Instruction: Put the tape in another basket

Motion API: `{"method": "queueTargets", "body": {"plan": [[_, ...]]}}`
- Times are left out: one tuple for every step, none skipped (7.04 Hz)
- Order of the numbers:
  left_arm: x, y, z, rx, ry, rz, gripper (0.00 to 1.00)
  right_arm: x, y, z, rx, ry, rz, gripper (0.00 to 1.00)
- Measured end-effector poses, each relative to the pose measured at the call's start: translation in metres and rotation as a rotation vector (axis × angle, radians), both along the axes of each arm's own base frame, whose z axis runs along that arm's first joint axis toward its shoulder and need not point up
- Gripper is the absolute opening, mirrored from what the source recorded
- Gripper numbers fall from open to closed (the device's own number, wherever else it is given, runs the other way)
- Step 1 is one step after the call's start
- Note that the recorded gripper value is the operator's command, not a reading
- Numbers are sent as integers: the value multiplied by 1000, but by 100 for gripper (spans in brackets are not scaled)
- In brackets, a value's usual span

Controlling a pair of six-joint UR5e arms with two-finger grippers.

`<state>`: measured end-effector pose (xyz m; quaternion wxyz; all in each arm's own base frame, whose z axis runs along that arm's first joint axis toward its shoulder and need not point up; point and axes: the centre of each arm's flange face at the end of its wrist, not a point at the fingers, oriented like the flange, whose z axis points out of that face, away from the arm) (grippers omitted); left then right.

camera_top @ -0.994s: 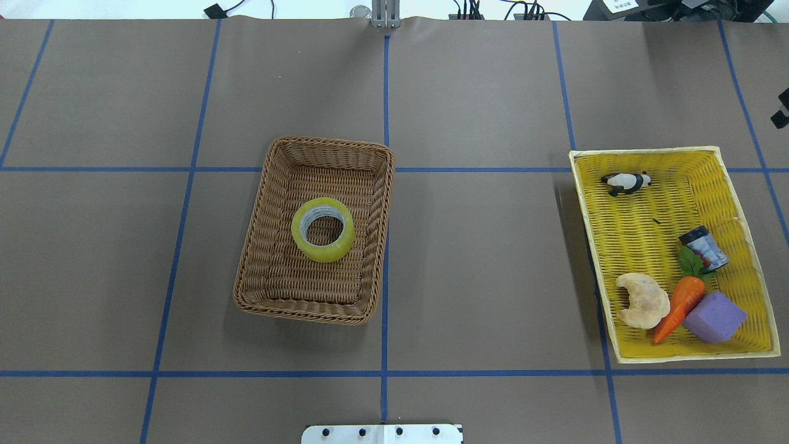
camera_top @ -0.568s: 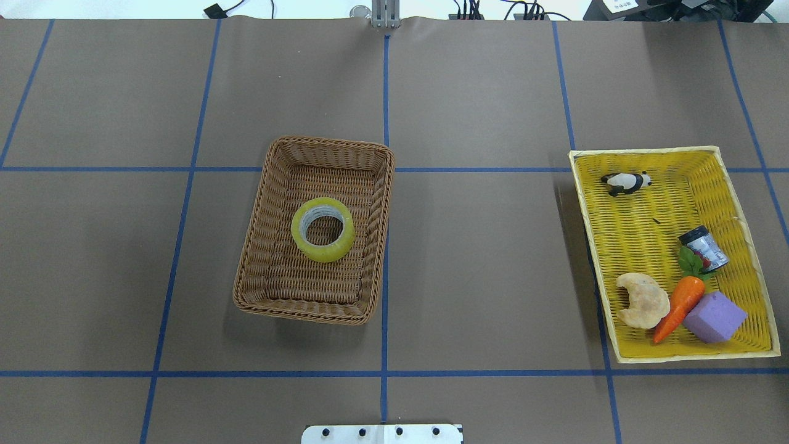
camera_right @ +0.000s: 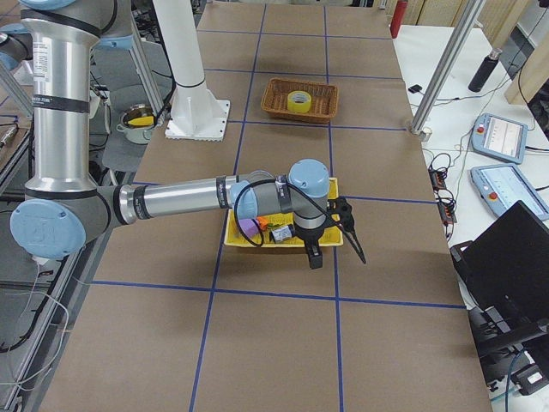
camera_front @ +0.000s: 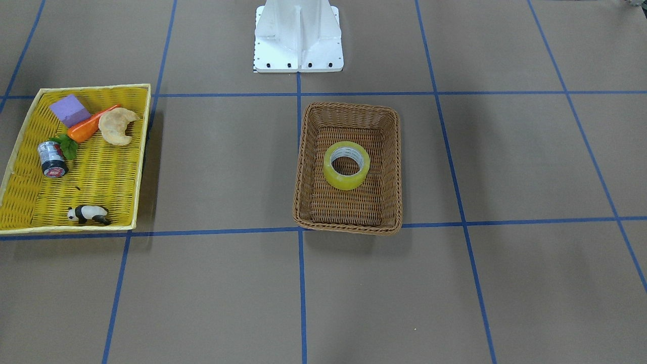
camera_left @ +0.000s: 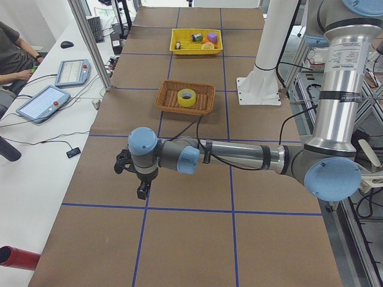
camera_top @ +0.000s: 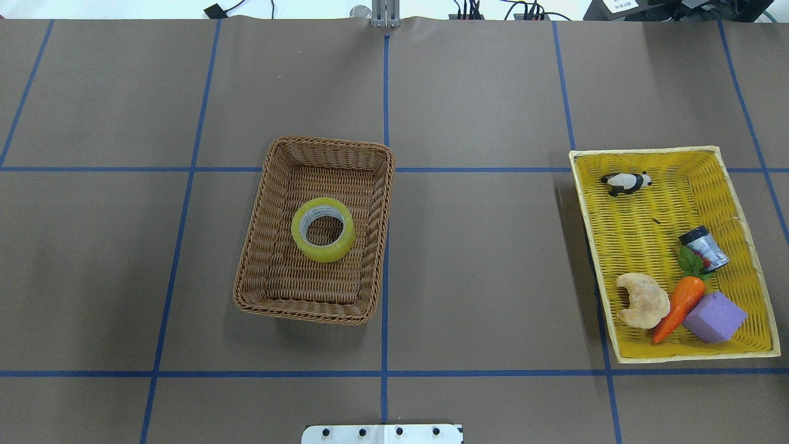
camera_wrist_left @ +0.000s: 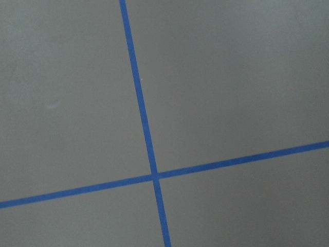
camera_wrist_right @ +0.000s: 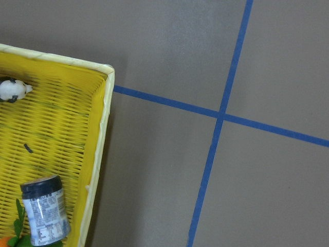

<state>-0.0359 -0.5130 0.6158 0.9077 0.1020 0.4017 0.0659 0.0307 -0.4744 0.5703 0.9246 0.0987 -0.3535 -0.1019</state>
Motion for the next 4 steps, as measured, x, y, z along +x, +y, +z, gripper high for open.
{"method": "queueTargets", "body": {"plan": [[0, 13, 7, -1, 14, 2, 98, 1, -1, -2, 6, 6, 1, 100], [0, 15, 3, 3, 17, -2, 98, 1, -1, -1, 5, 7, 1, 100], [0, 14, -5, -7, 15, -16, 98, 0, -2, 2, -2, 6, 1, 100], [-1, 14, -7, -34, 14, -36, 98, -2, -4, 3, -6, 5, -1, 100]]}}
